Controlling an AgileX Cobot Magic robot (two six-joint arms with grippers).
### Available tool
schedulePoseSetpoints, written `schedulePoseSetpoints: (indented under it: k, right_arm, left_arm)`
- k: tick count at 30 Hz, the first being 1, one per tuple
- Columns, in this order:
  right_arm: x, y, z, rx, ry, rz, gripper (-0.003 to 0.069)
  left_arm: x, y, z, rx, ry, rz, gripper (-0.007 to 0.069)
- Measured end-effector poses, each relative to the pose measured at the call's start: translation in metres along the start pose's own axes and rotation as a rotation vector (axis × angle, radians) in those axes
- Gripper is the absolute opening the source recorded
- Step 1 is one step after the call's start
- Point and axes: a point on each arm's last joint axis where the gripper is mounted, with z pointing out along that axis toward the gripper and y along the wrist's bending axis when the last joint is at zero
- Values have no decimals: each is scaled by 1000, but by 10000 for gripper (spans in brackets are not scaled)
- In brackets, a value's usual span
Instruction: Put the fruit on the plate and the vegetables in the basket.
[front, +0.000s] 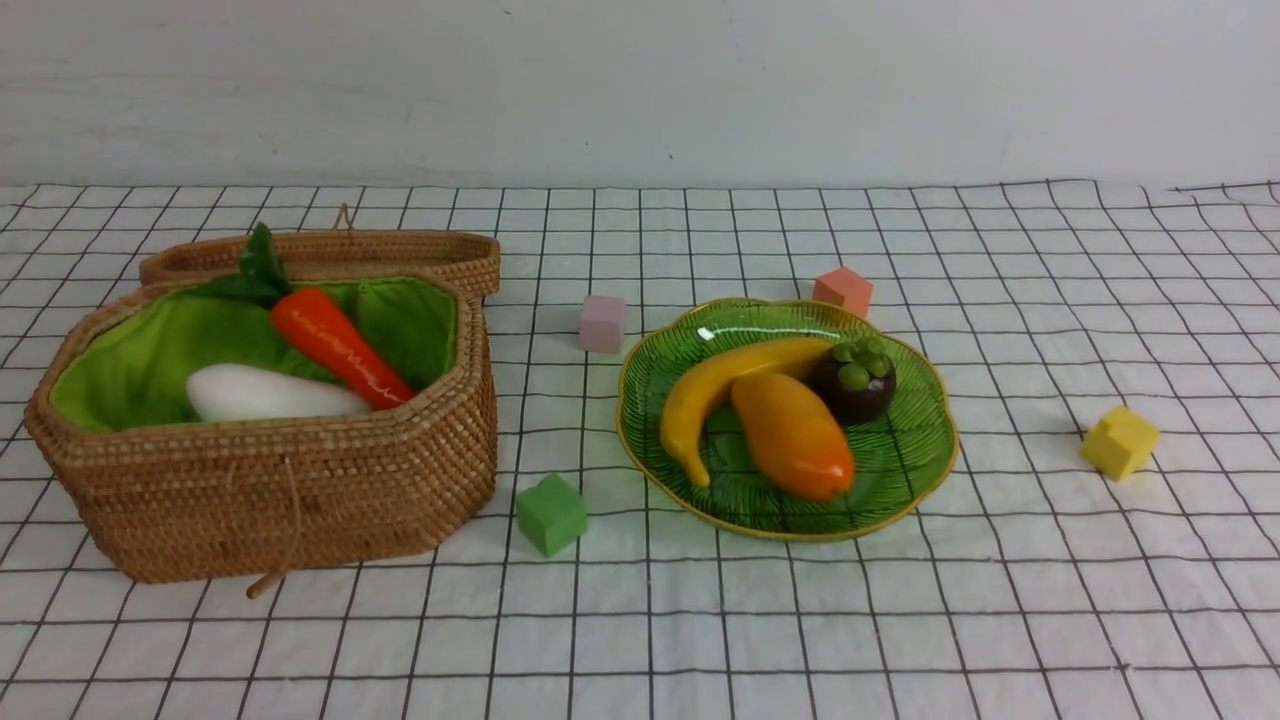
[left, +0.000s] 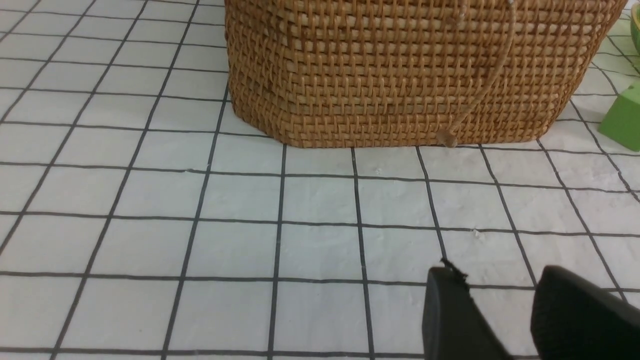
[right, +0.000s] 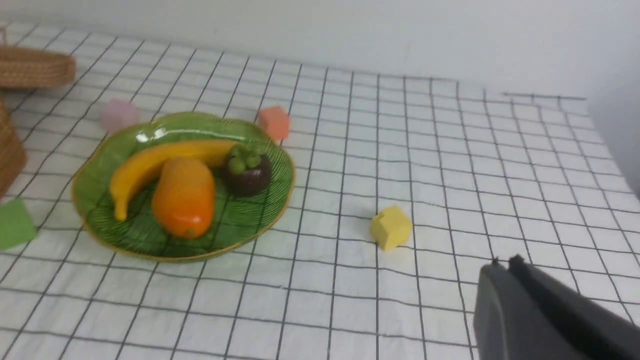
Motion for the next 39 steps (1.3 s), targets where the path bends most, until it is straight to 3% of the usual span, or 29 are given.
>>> schedulePoseSetpoints:
  k: [7,13,39]
  right_arm:
    - [109,9,40,38,17,101,13]
    - [170,14,66,48,104,151,18]
    - [169,13,67,58,57,165,46]
  left_arm:
    - [0,0,0,0,0,0,239]
    - [0,0,0,0,0,0,239]
    - [0,0,0,0,0,0,239]
